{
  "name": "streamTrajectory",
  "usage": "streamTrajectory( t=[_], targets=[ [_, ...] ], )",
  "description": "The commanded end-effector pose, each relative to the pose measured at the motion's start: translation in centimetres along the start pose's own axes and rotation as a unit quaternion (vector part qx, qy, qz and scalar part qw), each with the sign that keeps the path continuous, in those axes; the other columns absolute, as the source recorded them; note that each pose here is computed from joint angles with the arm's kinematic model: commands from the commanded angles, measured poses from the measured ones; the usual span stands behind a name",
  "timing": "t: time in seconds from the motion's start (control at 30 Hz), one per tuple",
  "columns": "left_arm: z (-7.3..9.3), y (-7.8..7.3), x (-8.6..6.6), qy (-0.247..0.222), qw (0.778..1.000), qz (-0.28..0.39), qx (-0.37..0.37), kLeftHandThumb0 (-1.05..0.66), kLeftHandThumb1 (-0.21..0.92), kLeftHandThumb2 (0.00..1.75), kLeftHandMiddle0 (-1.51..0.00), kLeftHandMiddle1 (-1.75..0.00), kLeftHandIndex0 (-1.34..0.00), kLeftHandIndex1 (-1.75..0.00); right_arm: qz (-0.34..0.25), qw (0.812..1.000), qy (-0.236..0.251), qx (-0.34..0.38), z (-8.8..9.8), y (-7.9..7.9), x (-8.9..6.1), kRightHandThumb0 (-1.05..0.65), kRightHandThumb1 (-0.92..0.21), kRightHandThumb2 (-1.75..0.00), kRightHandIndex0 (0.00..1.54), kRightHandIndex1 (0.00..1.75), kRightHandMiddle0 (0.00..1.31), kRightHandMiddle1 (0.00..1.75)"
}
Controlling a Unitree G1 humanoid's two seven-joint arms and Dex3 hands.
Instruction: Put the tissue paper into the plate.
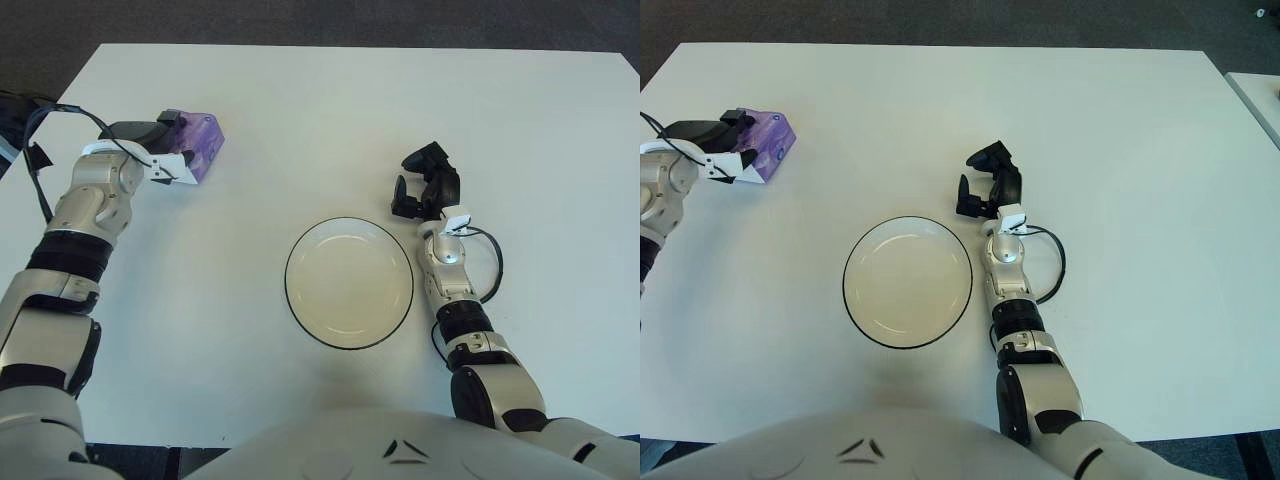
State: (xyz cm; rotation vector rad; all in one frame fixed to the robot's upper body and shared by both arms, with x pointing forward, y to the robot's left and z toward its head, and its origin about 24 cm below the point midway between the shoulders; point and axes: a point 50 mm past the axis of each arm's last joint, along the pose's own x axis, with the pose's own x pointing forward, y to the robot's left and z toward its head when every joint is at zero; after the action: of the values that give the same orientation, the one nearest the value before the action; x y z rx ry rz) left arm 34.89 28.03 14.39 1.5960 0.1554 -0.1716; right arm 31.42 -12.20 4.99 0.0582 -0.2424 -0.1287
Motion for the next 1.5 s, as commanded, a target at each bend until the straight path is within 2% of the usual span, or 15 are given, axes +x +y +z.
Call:
streamTrajectory(
  t=[0.0,0.07,0.13,0.27,0.37,0.53,0.73,1.0,1.47],
  targets=[
    [1.0,-3.0,-0.1,-0.078,0.995,-0.053,-0.015,-0.93,0.92,1.08,-0.19,-1.46,0.0,-0.56,-0.027,0.969,0.241,-0.037,-8.7,-2.5,-7.6,-0.01,-0.16,-1.45,0.75,1.75,0.59,1.56],
    [1.1,-3.0,-0.1,-0.094,0.994,-0.053,-0.011,-0.92,0.92,1.06,-0.17,-1.41,0.0,-0.55,-0.026,0.969,0.242,-0.039,-8.7,-2.5,-7.6,-0.01,-0.16,-1.45,0.75,1.75,0.6,1.55],
    [1.2,-2.9,-0.1,-0.105,0.993,-0.052,-0.007,-0.9,0.92,1.02,-0.2,-1.09,0.0,-0.54,-0.025,0.969,0.242,-0.04,-8.7,-2.5,-7.6,-0.01,-0.16,-1.44,0.75,1.75,0.6,1.55],
    [2.8,-2.2,-0.4,-0.165,0.986,-0.034,-0.002,-0.88,0.92,0.99,-0.24,-0.8,0.0,-0.53,-0.024,0.969,0.243,-0.039,-8.7,-2.4,-7.7,-0.01,-0.16,-1.44,0.74,1.75,0.59,1.56],
    [3.1,-2.0,-0.8,-0.196,0.98,-0.025,-0.006,-0.86,0.92,0.95,-0.3,-0.55,0.0,-0.56,-0.025,0.969,0.243,-0.04,-8.7,-2.4,-7.6,-0.01,-0.17,-1.44,0.74,1.75,0.59,1.56],
    [3.6,-1.8,-1.4,-0.232,0.972,-0.034,-0.018,-0.84,0.92,0.91,-0.37,-0.29,0.0,-0.6,-0.026,0.969,0.242,-0.042,-8.7,-2.3,-7.6,-0.01,-0.17,-1.44,0.74,1.75,0.58,1.56],
    [4.4,-1.7,-2.1,-0.26,0.964,-0.064,-0.013,-0.85,0.92,0.9,-0.39,-0.16,0.0,-0.66,-0.029,0.969,0.242,-0.041,-8.8,-2.1,-7.6,-0.01,-0.16,-1.44,0.75,1.75,0.59,1.56],
    [5.2,-1.5,-2.8,-0.284,0.953,-0.105,-0.007,-0.87,0.92,0.9,-0.39,-0.11,0.0,-0.72,-0.031,0.969,0.241,-0.033,-8.8,-2.1,-7.7,-0.01,-0.16,-1.45,0.75,1.75,0.59,1.56],
    [5.9,-1.1,-3.7,-0.289,0.946,-0.14,0.038,-0.88,0.92,0.91,-0.39,-0.07,0.0,-0.7,-0.03,0.969,0.243,-0.032,-8.8,-2.1,-7.6,-0.01,-0.15,-1.45,0.75,1.75,0.6,1.54]
  ],
)
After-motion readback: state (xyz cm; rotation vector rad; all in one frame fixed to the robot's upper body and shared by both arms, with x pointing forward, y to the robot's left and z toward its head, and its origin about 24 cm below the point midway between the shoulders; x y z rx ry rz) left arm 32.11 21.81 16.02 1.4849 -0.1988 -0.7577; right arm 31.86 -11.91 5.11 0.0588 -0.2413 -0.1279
